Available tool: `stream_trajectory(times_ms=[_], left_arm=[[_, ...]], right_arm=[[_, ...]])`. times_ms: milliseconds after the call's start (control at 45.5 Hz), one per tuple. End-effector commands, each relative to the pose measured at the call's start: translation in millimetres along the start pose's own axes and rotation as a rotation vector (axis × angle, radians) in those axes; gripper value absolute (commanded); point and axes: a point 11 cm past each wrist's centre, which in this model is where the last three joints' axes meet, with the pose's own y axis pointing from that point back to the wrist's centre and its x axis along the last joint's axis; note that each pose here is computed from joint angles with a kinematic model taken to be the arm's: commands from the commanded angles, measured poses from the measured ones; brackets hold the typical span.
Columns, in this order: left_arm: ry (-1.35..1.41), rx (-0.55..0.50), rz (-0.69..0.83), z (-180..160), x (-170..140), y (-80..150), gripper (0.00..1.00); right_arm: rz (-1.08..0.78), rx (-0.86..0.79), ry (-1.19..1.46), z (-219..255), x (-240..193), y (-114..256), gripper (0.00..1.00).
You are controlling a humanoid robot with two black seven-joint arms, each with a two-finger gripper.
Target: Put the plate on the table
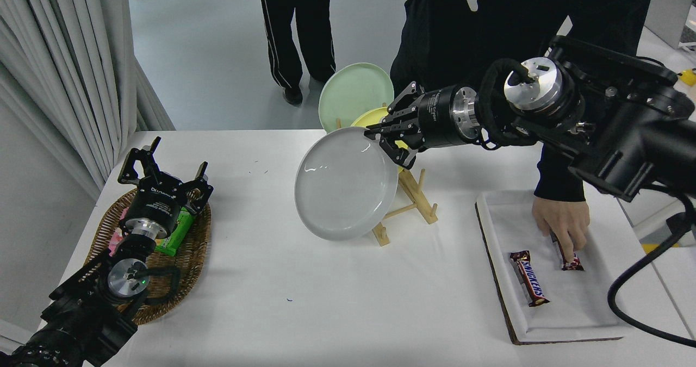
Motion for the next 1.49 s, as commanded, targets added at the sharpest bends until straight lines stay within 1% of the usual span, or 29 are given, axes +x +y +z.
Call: stream_trajectory(times_ms=[0, 176, 330, 440, 505, 681, 857, 923, 989, 1099, 1473], left_arm=[[0.000, 0.001, 0.001, -0.1, 0.2, 0.1, 1.00], [0.000, 0.001, 0.001, -0.1, 0.2, 0.1, 1.00], [0.000, 0.001, 0.001, -0.1, 0.2, 0.1, 1.00], [0.000, 0.001, 0.001, -0.1, 0.2, 0.1, 1.00], [0.000, -0.001, 0.001, 0.2, 0.3, 0.1, 1.00], [0.000, 0.000, -0.001, -0.1, -0.3, -0.1, 1.00], [0.000, 0.000, -0.001, -0.1, -0.3, -0.1, 1.00], [0.001, -0.001, 0.000, 0.2, -0.2, -0.1, 1.00], [0.000, 0.001, 0.001, -0.1, 0.2, 0.1, 1.00], [0.001, -0.001, 0.000, 0.2, -0.2, -0.1, 1.00], [0.000, 0.001, 0.001, -0.1, 0.2, 0.1, 1.00]], right_arm=[[0.036, -0.064, -0.063, 25.8, 19.4, -22.2, 0.00], [0.048, -0.088, -0.086, 36.4, 23.2, -34.1, 0.00], [0.119, -0.106, -0.136, 42.8, 22.8, -46.4, 0.00], [0.185, -0.108, -0.222, 40.6, 22.4, -52.3, 0.00], [0.211, -0.131, -0.317, 42.6, 22.5, -57.0, 0.00], [0.192, -0.164, -0.391, 51.0, 23.9, -69.0, 0.00], [0.192, -0.222, -0.432, 73.4, 23.3, -87.2, 0.00], [0.208, -0.232, -0.456, 78.6, 29.9, -93.9, 0.00], [0.237, -0.241, -0.492, 86.8, 45.7, -101.3, 0.00], [0.245, -0.258, -0.516, 97.1, 50.2, -109.2, 0.00], [0.318, -0.204, -0.668, 85.5, 99.1, -112.4, 0.00]])
